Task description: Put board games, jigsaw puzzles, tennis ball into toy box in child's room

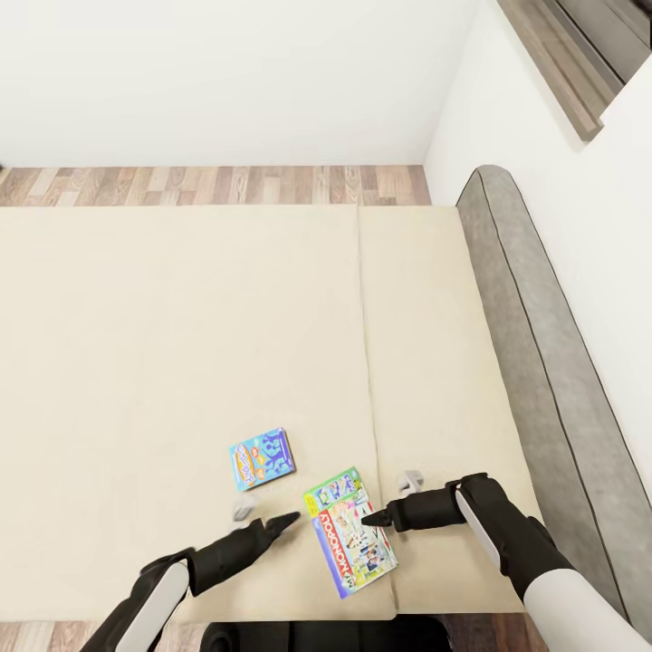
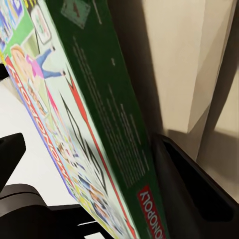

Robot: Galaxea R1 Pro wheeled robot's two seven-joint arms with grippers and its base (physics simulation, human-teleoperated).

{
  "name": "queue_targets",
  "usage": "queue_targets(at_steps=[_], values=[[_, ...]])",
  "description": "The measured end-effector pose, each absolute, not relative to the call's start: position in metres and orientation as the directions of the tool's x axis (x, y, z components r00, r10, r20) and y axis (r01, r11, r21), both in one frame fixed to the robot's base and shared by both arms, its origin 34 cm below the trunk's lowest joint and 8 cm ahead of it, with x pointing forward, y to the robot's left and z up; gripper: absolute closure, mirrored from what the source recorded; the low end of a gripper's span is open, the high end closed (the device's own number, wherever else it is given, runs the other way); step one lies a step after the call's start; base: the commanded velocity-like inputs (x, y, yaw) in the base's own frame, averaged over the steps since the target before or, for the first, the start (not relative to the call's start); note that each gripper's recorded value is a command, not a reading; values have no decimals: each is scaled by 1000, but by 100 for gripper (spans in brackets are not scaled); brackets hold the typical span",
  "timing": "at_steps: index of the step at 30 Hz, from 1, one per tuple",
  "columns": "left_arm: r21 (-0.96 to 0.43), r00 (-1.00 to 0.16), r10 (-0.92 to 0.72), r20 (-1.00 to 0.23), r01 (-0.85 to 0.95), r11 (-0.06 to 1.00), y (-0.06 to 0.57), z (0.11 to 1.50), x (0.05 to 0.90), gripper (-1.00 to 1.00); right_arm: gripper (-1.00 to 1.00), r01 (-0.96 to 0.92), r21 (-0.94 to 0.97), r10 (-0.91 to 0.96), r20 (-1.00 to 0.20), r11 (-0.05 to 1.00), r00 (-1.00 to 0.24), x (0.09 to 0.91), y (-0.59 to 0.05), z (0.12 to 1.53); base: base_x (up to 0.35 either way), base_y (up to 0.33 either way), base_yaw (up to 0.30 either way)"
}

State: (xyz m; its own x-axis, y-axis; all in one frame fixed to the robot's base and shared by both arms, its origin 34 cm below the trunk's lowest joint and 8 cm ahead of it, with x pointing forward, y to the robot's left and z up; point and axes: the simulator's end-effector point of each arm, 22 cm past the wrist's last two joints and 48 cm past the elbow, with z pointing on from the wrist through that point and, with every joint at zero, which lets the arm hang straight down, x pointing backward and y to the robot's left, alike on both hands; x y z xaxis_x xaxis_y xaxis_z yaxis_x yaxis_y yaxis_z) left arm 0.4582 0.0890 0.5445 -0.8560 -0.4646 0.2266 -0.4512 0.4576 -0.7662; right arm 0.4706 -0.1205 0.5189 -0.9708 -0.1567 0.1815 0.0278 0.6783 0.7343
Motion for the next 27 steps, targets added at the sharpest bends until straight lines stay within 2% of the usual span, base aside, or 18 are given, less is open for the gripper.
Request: queue_targets(at_steps=[9,27], values=[[-735,-818,-528,226,-499,458,122,538,453,-100,-100,29,734,-155,181,678,-971,471,-121,519,0,0,0],[-715,-804,-547,231,-522,465,132,534,444,-100,-100,32,735,-151,182,677,-972,472,-121,519,0,0,0]])
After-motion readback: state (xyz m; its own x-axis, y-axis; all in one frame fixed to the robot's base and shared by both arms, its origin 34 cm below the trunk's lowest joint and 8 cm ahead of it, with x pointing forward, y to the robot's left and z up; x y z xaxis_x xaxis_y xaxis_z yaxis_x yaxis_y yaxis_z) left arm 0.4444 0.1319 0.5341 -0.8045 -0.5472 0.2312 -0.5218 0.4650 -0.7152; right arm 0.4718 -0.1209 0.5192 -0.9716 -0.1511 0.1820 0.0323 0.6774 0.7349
